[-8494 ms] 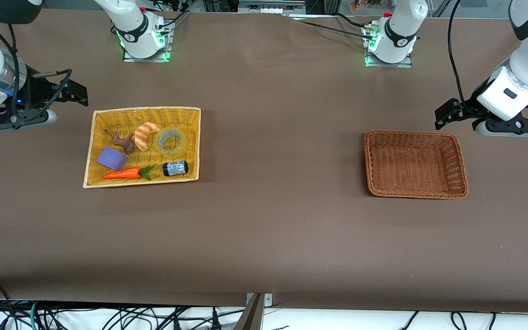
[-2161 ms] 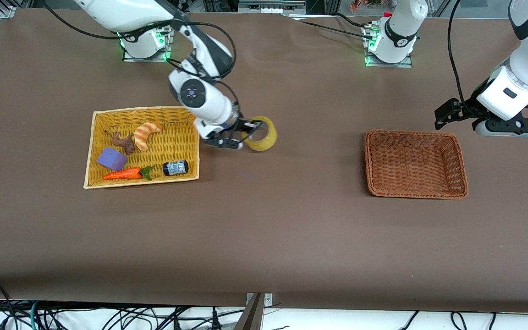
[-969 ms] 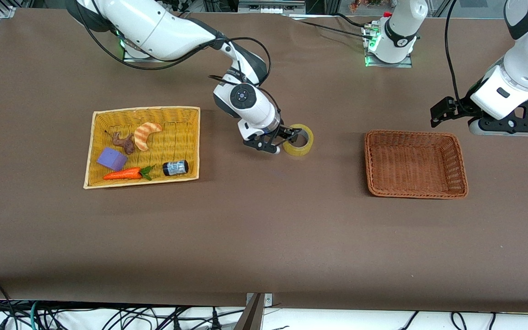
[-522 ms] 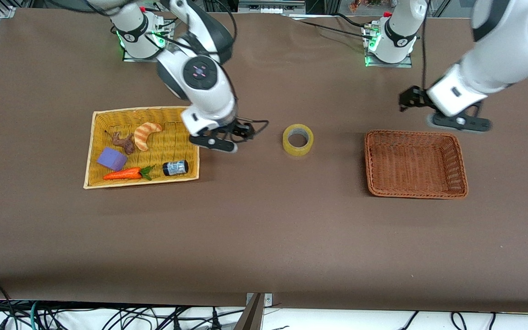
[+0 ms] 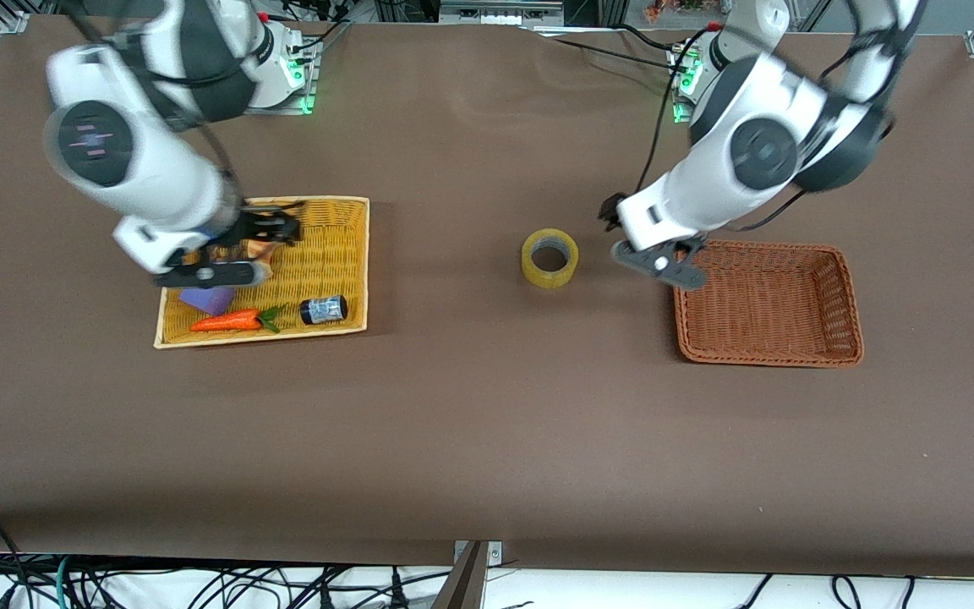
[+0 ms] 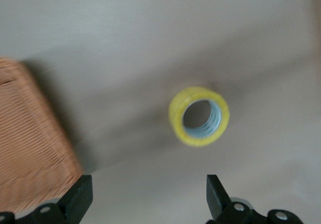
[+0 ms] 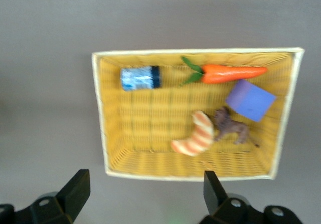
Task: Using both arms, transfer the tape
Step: 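Grasp the tape with the left gripper while the right gripper withdraws, then carry the tape with the left gripper into the brown basket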
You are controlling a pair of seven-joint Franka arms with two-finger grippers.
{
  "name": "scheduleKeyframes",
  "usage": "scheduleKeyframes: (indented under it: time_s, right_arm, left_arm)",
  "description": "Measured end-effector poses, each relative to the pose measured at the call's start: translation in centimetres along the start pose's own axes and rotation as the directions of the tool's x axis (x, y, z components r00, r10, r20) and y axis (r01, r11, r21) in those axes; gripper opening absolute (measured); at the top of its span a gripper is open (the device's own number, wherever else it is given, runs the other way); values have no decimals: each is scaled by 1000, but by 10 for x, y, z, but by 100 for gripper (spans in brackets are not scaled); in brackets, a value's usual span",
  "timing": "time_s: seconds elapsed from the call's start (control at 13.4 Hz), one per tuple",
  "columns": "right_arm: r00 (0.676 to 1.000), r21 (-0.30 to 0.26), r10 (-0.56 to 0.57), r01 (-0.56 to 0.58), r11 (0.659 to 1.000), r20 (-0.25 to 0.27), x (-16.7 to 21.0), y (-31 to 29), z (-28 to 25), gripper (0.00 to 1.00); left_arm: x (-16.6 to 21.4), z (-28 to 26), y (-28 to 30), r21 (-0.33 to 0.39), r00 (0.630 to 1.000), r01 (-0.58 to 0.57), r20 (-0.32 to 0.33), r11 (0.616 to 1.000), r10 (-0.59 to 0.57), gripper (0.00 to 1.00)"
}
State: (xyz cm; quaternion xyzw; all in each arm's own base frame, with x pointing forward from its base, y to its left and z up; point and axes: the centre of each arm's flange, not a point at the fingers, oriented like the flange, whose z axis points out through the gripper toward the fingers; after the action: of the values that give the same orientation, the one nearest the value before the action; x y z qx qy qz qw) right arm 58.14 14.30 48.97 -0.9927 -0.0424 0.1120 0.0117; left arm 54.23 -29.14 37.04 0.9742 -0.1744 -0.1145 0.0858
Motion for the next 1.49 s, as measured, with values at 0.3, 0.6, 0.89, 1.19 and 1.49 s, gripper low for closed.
scheduleKeyframes:
  time_s: [0.3,0.6,0.89,1.19,1.49]
  right_arm:
    - [999,59,-32,31,998,17,-7,82,-39,100]
    - [998,43,-48,46,998,39,-1,73,-27,100]
    - [998,42,-49,48,998,38,0,73,-27,100]
    - [998,40,-56,54,998,37,0,69,-27,100]
    - [998,39,-56,54,998,36,0,69,-27,100]
  left_arm:
    - [13,99,50,53,992,-127,18,991,126,100]
    - [3,132,39,164,979,-202,35,966,198,100]
    - [6,175,43,139,975,-223,38,965,220,87]
    - [15,195,38,116,975,-219,-2,969,220,53]
    - [17,183,32,128,978,-207,34,970,204,22]
